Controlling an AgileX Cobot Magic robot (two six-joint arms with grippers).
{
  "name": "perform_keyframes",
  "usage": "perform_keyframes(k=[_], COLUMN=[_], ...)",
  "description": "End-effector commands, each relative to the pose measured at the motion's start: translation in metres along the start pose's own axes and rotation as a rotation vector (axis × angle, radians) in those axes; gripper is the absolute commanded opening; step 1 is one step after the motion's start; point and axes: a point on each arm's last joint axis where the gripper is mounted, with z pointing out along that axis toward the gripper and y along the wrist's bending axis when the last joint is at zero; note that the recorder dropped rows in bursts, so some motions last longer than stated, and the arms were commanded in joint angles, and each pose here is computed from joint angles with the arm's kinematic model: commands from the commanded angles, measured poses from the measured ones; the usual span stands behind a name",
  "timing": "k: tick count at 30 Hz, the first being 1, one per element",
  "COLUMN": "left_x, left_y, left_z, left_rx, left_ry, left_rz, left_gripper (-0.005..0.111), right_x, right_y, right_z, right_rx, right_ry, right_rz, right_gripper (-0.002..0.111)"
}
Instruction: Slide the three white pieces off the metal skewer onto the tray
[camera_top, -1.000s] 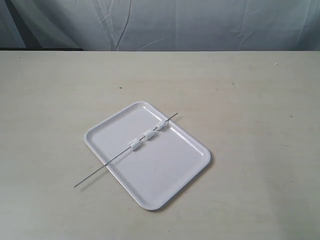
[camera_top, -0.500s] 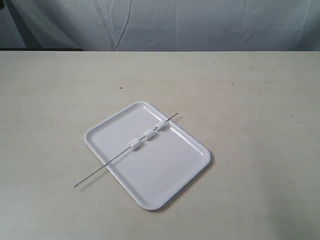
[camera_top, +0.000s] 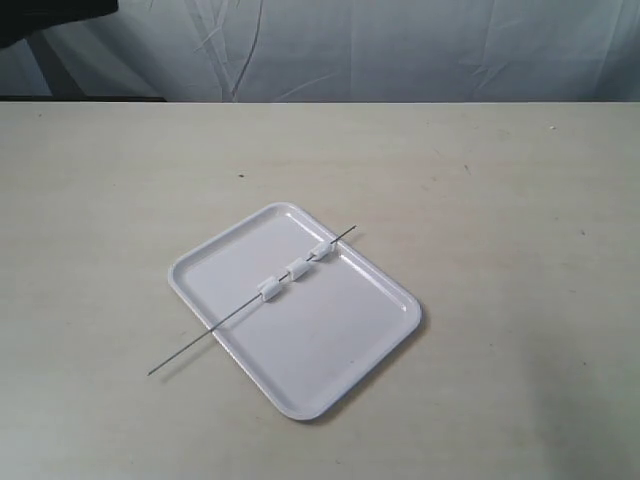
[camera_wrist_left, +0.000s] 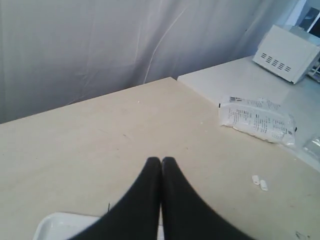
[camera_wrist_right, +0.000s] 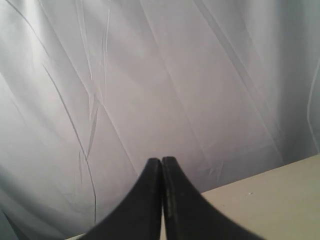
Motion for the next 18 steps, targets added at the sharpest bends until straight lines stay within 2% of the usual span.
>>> perform_keyframes(k=[1,6,8,10,12,18], left_x=[0.01,0.024,0.026,0.026,0.028,0.023], left_y=[0.016,0.038,0.034,0.028,0.021,0.018], left_z=[0.012,0.028,0.03,0.029,0.028,0.022], left_rx=[-0.05,-0.046,0.021,0.104,0.184,0.142], left_ry=[0.022,0.082,0.089,0.09,0.081,0.034], left_rz=[-0.042,-0.178,-0.141,0.121,0.444,1.124], left_gripper=[0.0,0.0,0.0,0.0,0.0,0.0], right_x=[0.0,0.001,0.002,0.002,0.002,0.002], right_y=[0.0,0.0,0.0,0.0,0.0,0.0], right_z=[0.0,0.0,0.0,0.0,0.0,0.0], right_rx=[-0.002,0.002,0.003,0.003,0.004,0.004], right_ry=[0.012,0.025,0.03,0.03,0.031,0.033], right_rz=[0.03,0.023,0.019,0.019,0.014,-0.023], right_gripper=[0.0,0.0,0.0,0.0,0.0,0.0])
